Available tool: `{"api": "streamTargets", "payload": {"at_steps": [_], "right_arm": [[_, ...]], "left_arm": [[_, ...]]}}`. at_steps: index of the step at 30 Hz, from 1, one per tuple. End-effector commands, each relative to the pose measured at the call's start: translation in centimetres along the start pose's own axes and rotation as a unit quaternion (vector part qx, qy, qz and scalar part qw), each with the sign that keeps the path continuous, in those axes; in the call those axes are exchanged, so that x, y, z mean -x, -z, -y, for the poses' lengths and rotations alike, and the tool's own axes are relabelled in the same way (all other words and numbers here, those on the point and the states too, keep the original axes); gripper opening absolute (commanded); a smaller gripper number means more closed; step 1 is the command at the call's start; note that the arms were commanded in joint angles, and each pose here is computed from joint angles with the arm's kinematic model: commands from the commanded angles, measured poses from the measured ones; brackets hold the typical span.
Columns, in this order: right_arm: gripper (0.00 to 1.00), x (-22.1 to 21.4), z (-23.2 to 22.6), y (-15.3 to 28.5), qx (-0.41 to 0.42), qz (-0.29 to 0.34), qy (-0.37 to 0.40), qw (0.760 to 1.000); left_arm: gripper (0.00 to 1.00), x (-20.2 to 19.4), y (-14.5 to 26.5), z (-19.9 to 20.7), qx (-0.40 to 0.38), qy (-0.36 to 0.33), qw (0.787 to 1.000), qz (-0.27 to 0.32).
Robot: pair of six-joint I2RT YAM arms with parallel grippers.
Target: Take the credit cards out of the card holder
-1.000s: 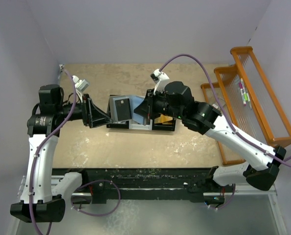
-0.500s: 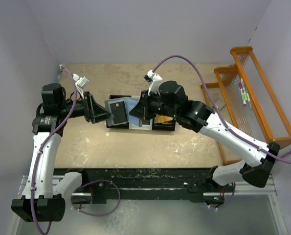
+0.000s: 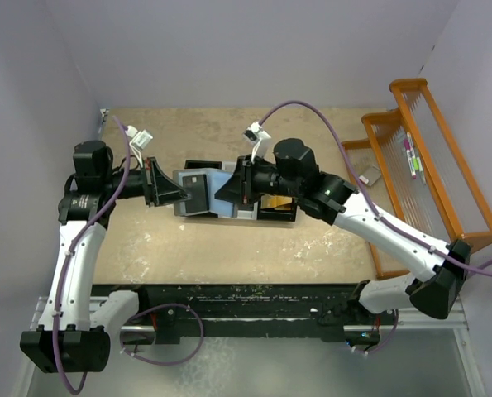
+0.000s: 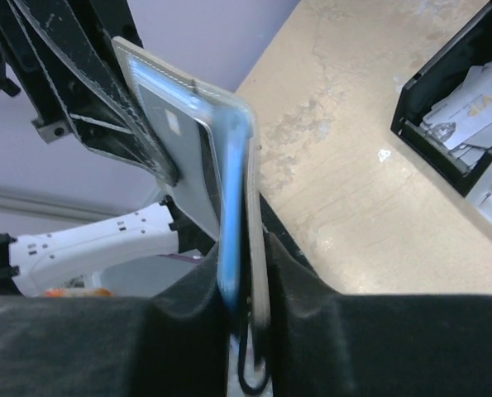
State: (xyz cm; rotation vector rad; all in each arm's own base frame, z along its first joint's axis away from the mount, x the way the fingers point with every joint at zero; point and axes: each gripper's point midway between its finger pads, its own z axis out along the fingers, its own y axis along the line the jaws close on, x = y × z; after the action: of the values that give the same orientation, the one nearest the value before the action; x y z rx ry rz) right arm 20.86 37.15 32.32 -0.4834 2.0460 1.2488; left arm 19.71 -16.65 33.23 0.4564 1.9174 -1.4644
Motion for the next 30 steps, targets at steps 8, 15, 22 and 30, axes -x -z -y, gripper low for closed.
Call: {"api": "streamTargets", "payload": {"at_steps": [8,15,22,30], "right_arm": [[0.72,2.8,3.4,3.4,0.061,0.030,-0.029,0.997],[0.53,10.5,1.0,10.3,-0.001,0.200,0.043,0.979],[0.52,8.4,-4.8,7.2,0.145,0.152,0.016,0.978],[0.42,4.2,-4.4,3.0,0.201,0.057,-0.015,0.978]], "left_arm": [[0.00,0.9,0.1,0.1,-0.022,0.013,1.000,-0.009],[0.00,1.4,0.0,-1.3,0.003,0.015,1.000,-0.005],[0.00,1.6,0.0,-2.0,0.018,0.011,1.000,-0.007],[0.00,1.6,0.1,-0.3,-0.024,0.014,1.000,-0.014]]}}
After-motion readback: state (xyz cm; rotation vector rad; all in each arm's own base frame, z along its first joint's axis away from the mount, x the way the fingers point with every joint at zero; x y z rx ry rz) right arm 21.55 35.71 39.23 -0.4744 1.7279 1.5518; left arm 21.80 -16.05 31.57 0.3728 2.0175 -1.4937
